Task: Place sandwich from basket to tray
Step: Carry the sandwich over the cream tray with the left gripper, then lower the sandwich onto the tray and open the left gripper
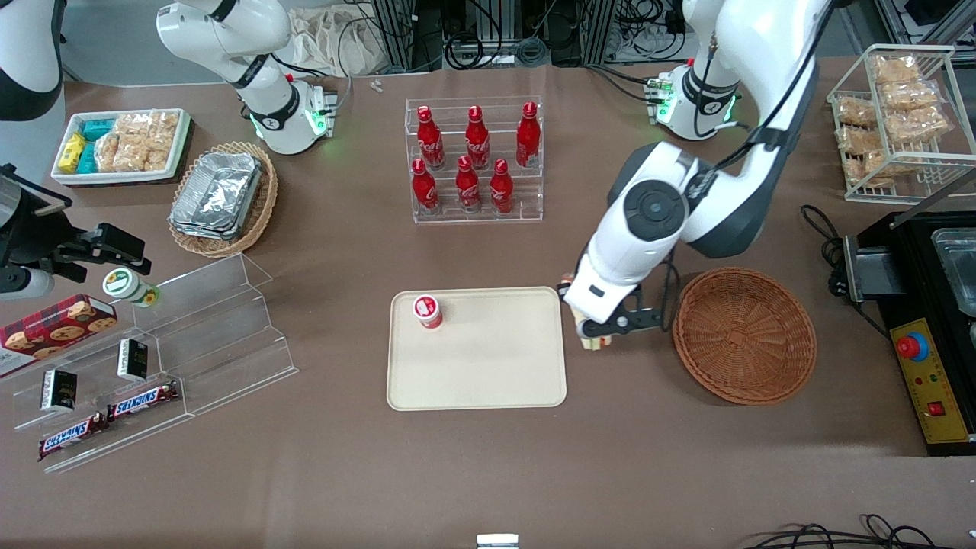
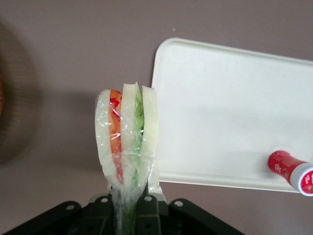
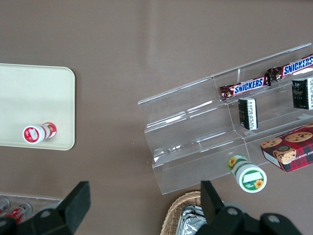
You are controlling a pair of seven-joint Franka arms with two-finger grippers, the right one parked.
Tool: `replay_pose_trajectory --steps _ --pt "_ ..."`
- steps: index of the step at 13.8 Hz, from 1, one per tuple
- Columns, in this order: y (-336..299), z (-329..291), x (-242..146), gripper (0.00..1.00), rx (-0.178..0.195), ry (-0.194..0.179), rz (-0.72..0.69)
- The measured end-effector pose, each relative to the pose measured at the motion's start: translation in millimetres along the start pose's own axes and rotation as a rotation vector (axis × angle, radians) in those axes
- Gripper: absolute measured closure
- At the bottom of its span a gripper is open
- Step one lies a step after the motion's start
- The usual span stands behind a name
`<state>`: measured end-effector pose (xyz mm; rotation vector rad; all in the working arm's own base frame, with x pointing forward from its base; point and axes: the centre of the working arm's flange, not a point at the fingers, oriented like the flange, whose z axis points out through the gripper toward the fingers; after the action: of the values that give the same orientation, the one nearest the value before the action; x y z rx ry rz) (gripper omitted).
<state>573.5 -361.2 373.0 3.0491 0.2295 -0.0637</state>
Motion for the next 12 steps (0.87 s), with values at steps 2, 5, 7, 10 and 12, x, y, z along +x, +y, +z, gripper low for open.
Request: replay_pose_trajectory --steps 2,5,7,10,12 --pt "12 33 -4 0.85 0.004 -0.028 0.013" --pt "17 82 5 0.85 0.007 -0.072 0.006" --pt "24 106 9 0.85 -0.004 -0.080 0.008" --pt "34 125 8 0.85 -0.012 -0.079 0.021" --pt "36 130 10 0.85 -0.015 -0.068 0.028"
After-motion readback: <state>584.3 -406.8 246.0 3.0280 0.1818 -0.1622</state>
